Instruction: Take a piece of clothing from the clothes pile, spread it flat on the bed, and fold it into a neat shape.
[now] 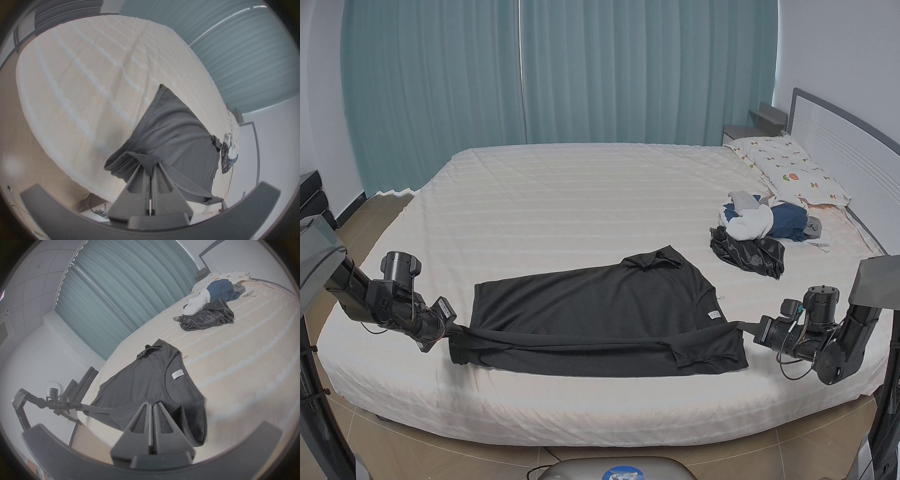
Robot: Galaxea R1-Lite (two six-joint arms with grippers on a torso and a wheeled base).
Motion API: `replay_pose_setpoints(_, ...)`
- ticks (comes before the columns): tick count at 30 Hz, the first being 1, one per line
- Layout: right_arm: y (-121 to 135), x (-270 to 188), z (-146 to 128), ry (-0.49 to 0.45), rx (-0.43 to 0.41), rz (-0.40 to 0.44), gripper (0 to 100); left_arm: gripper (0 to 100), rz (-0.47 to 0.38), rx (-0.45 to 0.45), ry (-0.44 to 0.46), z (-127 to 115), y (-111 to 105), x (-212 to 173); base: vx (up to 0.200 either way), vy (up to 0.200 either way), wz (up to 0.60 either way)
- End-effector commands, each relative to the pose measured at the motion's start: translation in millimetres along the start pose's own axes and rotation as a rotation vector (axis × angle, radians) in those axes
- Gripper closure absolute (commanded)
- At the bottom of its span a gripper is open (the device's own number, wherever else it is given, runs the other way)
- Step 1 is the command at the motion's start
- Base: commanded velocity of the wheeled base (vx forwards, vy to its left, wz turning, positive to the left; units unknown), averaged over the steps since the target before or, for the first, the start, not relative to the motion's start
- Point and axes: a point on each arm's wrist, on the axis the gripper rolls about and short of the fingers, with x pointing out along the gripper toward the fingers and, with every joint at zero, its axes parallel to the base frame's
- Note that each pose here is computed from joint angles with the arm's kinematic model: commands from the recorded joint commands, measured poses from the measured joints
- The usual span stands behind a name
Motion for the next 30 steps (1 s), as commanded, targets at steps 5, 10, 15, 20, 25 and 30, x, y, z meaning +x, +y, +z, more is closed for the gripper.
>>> replay_pose_setpoints(5, -16.9, 38.9, -20.7, 0.028, 0.003, -0.048, 100, 100, -0.003, -0.044, -0.002, 2.0, 2.7, 29.1, 0.0, 0.0, 0.0)
replay_pose_setpoints(10, -15.8, 43.4, -20.2, 0.015, 0.018, -0.051, 100, 100, -0.003, -0.05, -0.001, 2.1, 1.6, 32.1, 0.0, 0.0, 0.0)
replay_pose_setpoints(15, -16.9, 50.0, -18.8, -0.008, 0.034, -0.068, 0, 0, -0.017, -0.09, -0.015, 6.6, -2.9, 32.9, 0.0, 0.0, 0.0)
replay_pose_setpoints(20, -16.9, 48.7, -14.2, -0.055, 0.079, -0.094, 0, 0, -0.047, -0.134, -0.046, 10.3, -3.9, 30.9, 0.0, 0.0, 0.0)
replay_pose_setpoints(25, -11.4, 40.3, -9.7, -0.113, 0.129, -0.09, 0, 0, -0.077, -0.17, -0.06, 12.4, -5.9, 25.3, 0.0, 0.0, 0.0)
replay_pose_setpoints(30, -8.5, 33.5, -11.4, -0.136, 0.176, -0.124, 0, 0, -0.087, -0.154, -0.014, -3.2, -7.3, 15.3, 0.0, 0.0, 0.0)
